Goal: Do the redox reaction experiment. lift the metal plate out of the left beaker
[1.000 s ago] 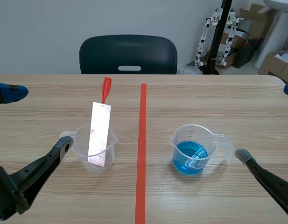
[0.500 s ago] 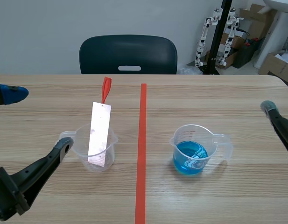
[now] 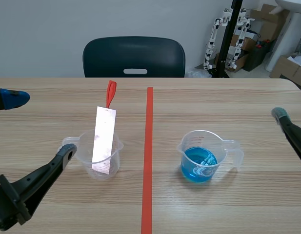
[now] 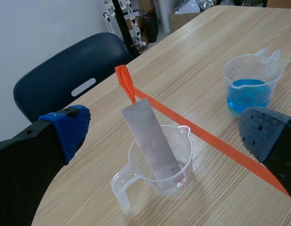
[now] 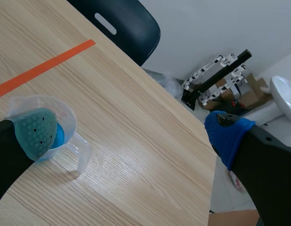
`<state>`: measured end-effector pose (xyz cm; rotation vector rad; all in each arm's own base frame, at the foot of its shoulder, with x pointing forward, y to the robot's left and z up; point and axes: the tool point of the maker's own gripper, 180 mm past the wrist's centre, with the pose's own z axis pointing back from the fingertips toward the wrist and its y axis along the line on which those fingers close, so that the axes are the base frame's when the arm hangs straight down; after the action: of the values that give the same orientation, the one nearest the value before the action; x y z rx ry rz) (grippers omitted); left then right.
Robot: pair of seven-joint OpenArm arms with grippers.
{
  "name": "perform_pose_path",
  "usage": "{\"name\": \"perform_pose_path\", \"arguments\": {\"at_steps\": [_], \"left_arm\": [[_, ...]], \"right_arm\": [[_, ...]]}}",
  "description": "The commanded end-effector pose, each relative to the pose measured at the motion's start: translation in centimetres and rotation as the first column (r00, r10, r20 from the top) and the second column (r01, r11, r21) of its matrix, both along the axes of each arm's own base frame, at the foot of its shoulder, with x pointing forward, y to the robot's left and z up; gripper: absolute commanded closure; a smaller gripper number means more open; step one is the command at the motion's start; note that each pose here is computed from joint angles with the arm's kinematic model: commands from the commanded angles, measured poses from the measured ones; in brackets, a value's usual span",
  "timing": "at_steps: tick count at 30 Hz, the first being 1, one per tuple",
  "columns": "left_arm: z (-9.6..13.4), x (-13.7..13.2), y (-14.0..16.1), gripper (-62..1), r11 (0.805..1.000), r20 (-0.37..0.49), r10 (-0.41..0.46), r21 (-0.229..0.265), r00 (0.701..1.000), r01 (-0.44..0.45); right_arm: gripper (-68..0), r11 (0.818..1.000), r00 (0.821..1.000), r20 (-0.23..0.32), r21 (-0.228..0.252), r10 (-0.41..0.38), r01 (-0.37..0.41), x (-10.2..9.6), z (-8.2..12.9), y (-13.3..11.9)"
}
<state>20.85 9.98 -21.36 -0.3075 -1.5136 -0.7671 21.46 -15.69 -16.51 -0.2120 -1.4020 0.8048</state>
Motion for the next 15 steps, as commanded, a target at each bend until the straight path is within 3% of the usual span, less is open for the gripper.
{"name": "perform_pose_path", "arguments": {"at_steps": [1, 3, 8, 15], "left_arm": [[0.6, -0.1, -0.4, -62.3, 1.0, 0.012, -0.007, -0.026, 1.0, 0.007], [0.5, -0.3, -0.4, -62.3, 1.0, 0.006, -0.007, -0.027, 1.0, 0.008], [0.5, -0.8, -0.4, -62.3, 0.999, 0.005, -0.012, -0.046, 1.0, 0.012], [0.7, -2.7, -0.5, -62.3, 0.991, 0.01, -0.031, -0.127, 0.999, 0.032]], "right_arm": [[-67.9, 0.999, 0.999, 0.007, -0.024, 0.035, -0.035, 0.3, 0.3, 0.4], [-67.9, 0.998, 0.998, -0.015, -0.025, 0.059, -0.059, 0.5, 0.2, 0.7], [-67.9, 0.993, 0.991, -0.055, 0.026, 0.121, -0.119, 0.9, -0.1, 1.4], [-67.9, 0.968, 0.977, -0.009, 0.132, 0.214, -0.211, 1.4, 0.5, 1.6]]}}
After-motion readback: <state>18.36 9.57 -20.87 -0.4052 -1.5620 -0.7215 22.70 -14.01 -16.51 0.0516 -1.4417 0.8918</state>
